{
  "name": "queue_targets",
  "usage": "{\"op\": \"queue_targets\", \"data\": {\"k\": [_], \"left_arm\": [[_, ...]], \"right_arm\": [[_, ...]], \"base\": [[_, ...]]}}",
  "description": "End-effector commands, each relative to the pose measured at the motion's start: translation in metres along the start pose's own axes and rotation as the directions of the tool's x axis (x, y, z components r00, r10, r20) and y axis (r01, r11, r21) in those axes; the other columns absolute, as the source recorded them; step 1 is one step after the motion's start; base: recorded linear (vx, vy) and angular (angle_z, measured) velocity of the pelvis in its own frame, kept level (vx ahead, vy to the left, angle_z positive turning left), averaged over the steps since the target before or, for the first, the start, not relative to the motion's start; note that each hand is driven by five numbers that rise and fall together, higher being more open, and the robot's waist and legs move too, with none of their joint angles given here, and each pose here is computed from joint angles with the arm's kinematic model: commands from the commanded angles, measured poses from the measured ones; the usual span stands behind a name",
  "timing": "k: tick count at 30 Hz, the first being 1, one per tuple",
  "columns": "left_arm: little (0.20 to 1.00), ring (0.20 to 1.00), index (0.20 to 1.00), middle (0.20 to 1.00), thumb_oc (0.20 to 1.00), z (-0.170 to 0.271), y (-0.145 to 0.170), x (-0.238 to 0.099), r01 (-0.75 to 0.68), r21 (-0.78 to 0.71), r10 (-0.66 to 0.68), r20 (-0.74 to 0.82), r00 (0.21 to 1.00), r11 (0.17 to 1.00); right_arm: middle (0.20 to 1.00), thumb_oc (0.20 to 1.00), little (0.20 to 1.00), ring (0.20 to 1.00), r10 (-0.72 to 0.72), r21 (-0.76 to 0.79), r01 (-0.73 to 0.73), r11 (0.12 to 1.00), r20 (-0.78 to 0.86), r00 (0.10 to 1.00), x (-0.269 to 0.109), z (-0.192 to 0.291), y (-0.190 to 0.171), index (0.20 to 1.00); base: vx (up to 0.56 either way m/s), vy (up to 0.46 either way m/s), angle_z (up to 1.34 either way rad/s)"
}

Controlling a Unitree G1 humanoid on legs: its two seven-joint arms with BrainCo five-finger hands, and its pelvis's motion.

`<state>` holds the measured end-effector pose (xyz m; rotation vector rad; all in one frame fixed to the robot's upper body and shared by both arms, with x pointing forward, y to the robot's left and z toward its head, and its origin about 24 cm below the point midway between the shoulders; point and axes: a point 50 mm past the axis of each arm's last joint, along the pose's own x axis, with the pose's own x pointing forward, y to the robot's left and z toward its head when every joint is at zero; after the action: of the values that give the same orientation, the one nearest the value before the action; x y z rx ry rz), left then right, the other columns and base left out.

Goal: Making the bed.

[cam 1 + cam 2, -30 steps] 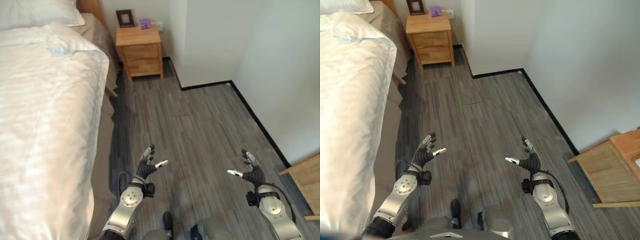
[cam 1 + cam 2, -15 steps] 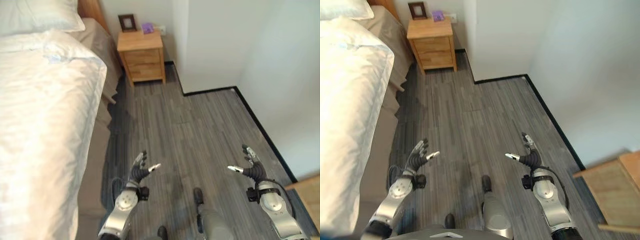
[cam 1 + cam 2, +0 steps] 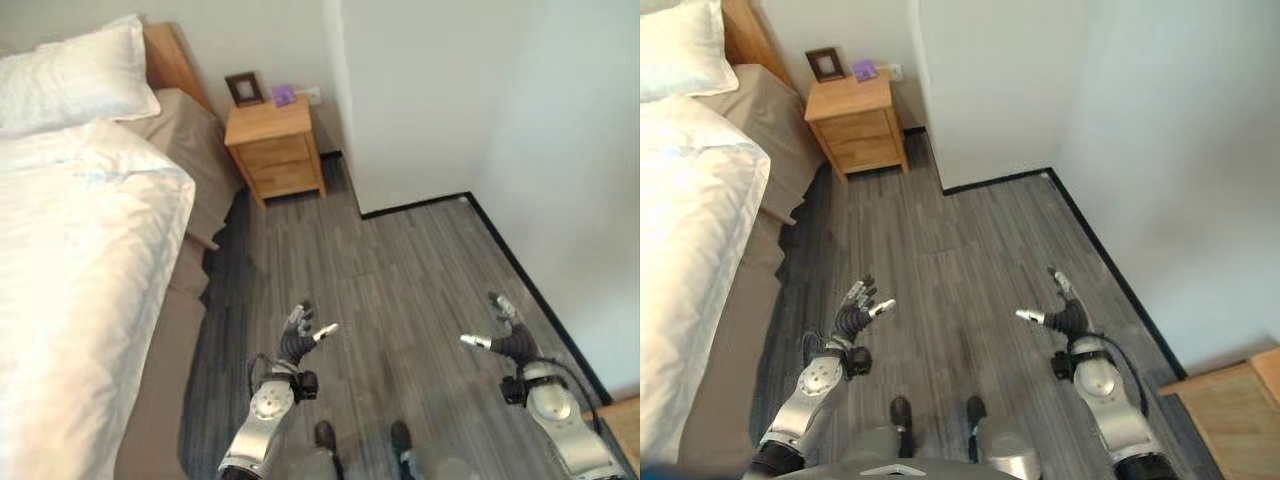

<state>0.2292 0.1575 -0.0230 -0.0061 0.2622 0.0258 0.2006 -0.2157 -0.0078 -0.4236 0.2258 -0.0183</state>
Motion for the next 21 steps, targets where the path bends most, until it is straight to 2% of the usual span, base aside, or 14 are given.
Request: {"op": "queue_targets", "data": {"k": [1,5,6,10,12,13,14,15,16,18,20,21], "left_arm": [[1.0,1.0,1.0,1.0,1.0,0.011,0.014,-0.008,-0.002,0.04,0.0,0.072,0.997,0.999],[1.0,1.0,1.0,1.0,1.0,0.004,0.017,-0.012,0.009,0.047,-0.011,0.04,0.999,0.999],[1.0,1.0,1.0,1.0,1.0,-0.008,0.032,0.014,-0.093,0.175,0.099,-0.024,0.995,0.98],[1.0,1.0,1.0,1.0,1.0,0.017,0.034,0.008,-0.096,0.154,0.082,0.091,0.992,0.983],[1.0,1.0,1.0,1.0,1.0,0.032,0.039,0.006,-0.127,0.154,0.102,0.164,0.981,0.98],[1.0,1.0,1.0,1.0,1.0,0.042,0.057,0.002,-0.193,0.183,0.155,0.203,0.967,0.964],[1.0,1.0,1.0,1.0,1.0,0.041,0.056,0.002,-0.191,0.183,0.153,0.201,0.968,0.964],[1.0,1.0,1.0,1.0,1.0,0.055,0.06,0.003,-0.217,0.201,0.16,0.267,0.95,0.955],[1.0,1.0,1.0,1.0,1.0,0.061,0.06,0.001,-0.258,0.231,0.181,0.31,0.933,0.938],[1.0,1.0,1.0,1.0,1.0,0.067,0.064,0.002,-0.291,0.279,0.187,0.345,0.92,0.915],[1.0,1.0,1.0,1.0,1.0,0.072,0.067,0.001,-0.307,0.291,0.188,0.371,0.909,0.906],[1.0,1.0,1.0,1.0,1.0,0.081,0.072,-0.002,-0.352,0.286,0.214,0.419,0.882,0.891]], "right_arm": [[1.0,1.0,1.0,1.0,-0.047,0.038,0.043,0.998,0.119,0.992,0.017,0.025,-0.005,1.0],[1.0,1.0,1.0,1.0,-0.029,0.046,0.025,0.999,0.089,0.996,0.014,0.018,-0.001,1.0],[1.0,1.0,1.0,1.0,-0.033,0.276,0.125,0.953,-0.314,0.949,0.047,-0.042,0.04,1.0],[1.0,1.0,1.0,1.0,-0.037,0.199,0.075,0.977,-0.189,0.981,0.049,-0.018,0.039,1.0],[1.0,1.0,1.0,1.0,-0.042,0.096,0.051,0.994,-0.097,0.994,0.058,0.001,0.032,1.0],[1.0,1.0,1.0,1.0,-0.159,-0.081,0.167,0.983,0.095,0.983,0.066,0.043,-0.034,1.0],[1.0,1.0,1.0,1.0,-0.16,-0.083,0.167,0.982,0.092,0.983,0.065,0.043,-0.035,1.0],[1.0,1.0,1.0,1.0,-0.151,-0.096,0.161,0.982,0.108,0.983,0.057,0.039,-0.036,1.0],[1.0,1.0,1.0,1.0,-0.103,-0.037,0.113,0.993,0.207,0.973,0.054,0.055,-0.034,1.0],[1.0,1.0,1.0,1.0,-0.184,-0.03,0.197,0.98,0.237,0.954,0.058,0.056,-0.046,1.0],[1.0,1.0,1.0,1.0,-0.203,-0.039,0.223,0.974,0.288,0.936,0.058,0.065,-0.05,1.0],[1.0,1.0,1.0,1.0,-0.205,-0.091,0.257,0.962,0.378,0.903,0.057,0.083,-0.057,1.0]], "base": [[0.06,0.012,0.24],[0.05,0.02,0.14],[0.0,0.0,0.0],[0.0,-0.006,-0.06],[0.0,0.0,0.0],[0.05,0.004,0.0],[0.05,0.006,0.0],[0.07,0.033,0.04],[0.05,0.031,0.05],[0.05,0.026,-0.01],[0.03,0.016,0.04],[0.05,0.02,0.1]]}}
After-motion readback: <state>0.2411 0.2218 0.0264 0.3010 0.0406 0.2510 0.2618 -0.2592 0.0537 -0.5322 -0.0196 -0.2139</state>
